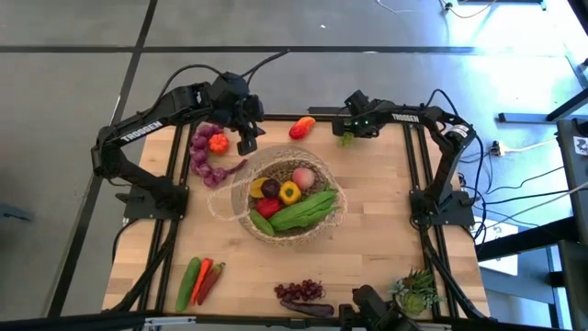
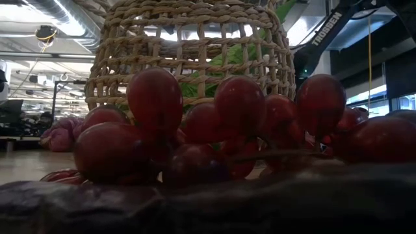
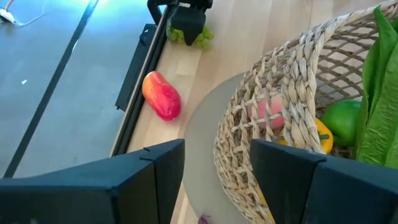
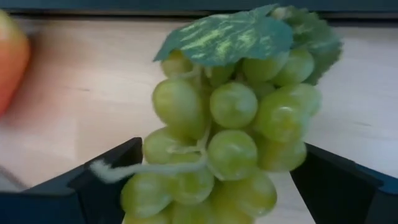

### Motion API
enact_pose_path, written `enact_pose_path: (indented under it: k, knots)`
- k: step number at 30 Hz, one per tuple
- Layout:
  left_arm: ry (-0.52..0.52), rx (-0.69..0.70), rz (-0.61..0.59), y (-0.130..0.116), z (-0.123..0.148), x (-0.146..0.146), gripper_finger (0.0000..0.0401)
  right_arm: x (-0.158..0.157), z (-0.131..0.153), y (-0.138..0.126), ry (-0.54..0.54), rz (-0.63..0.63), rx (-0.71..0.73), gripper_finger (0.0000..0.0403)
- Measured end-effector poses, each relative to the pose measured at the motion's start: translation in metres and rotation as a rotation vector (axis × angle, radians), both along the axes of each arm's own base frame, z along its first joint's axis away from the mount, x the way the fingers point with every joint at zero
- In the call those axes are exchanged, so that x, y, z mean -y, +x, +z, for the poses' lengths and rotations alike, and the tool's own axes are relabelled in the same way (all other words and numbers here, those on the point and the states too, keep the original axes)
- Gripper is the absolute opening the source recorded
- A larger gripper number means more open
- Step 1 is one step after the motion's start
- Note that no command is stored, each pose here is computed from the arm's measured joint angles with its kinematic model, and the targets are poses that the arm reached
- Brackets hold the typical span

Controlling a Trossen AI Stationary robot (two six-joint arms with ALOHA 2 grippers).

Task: Build produce basket
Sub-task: Put the green grapes into the brown basket

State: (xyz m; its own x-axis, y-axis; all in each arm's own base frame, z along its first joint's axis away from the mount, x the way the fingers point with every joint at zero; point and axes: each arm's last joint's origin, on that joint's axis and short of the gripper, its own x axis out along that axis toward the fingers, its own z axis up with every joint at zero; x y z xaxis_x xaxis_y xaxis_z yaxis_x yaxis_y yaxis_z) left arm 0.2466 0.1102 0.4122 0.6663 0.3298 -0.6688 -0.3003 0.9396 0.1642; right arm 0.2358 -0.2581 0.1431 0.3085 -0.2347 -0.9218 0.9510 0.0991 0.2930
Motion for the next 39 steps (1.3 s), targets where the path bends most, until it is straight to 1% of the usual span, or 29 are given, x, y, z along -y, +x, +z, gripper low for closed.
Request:
enact_pose_path:
  k: [5, 7, 9, 13, 18, 22, 25, 29, 32, 35, 39]
  knots:
    - [0.0, 0.0, 0.0, 0.0, 0.0, 0.0, 0.0171, -0.003, -0.001, 0.002, -0.025, -0.06, -0.036, 0.0379]
    - [0.001, 0.0, -0.001, 0.0, 0.0, 0.0, 0.0171, -0.003, -0.001, 0.003, -0.03, -0.085, -0.041, 0.0369]
    - [0.001, 0.0, -0.001, 0.0, 0.0, 0.0, 0.0171, -0.004, -0.001, 0.003, -0.031, -0.104, -0.041, 0.0351]
    - [0.001, -0.001, -0.001, 0.0, 0.0, 0.0, 0.0171, -0.004, -0.001, 0.004, -0.031, -0.105, -0.041, 0.0294]
    - [-0.008, -0.021, -0.001, -0.001, -0.002, 0.001, 0.0171, -0.004, -0.001, 0.004, -0.037, -0.101, -0.037, 0.02]
    - [-0.024, -0.056, -0.001, -0.004, -0.004, 0.002, 0.0171, -0.004, 0.0, 0.007, -0.063, -0.053, -0.037, 0.0129]
    - [-0.028, -0.065, -0.001, -0.004, -0.005, 0.002, 0.0171, -0.005, 0.001, 0.01, -0.085, -0.021, -0.031, 0.0093]
    - [-0.033, -0.076, -0.001, -0.005, -0.006, 0.002, 0.0171, -0.009, 0.001, 0.017, -0.124, -0.001, -0.039, 0.0075]
    - [-0.034, -0.078, -0.001, -0.005, -0.006, 0.002, 0.0171, -0.014, 0.002, 0.022, -0.153, 0.025, -0.067, 0.0074]
    - [-0.035, -0.081, -0.001, -0.005, -0.006, 0.002, 0.0171, -0.021, 0.003, 0.028, -0.161, 0.054, -0.065, 0.0073]
    - [-0.036, -0.081, -0.001, -0.005, -0.006, 0.003, 0.0171, -0.032, 0.013, 0.036, -0.188, 0.086, -0.048, 0.0072]
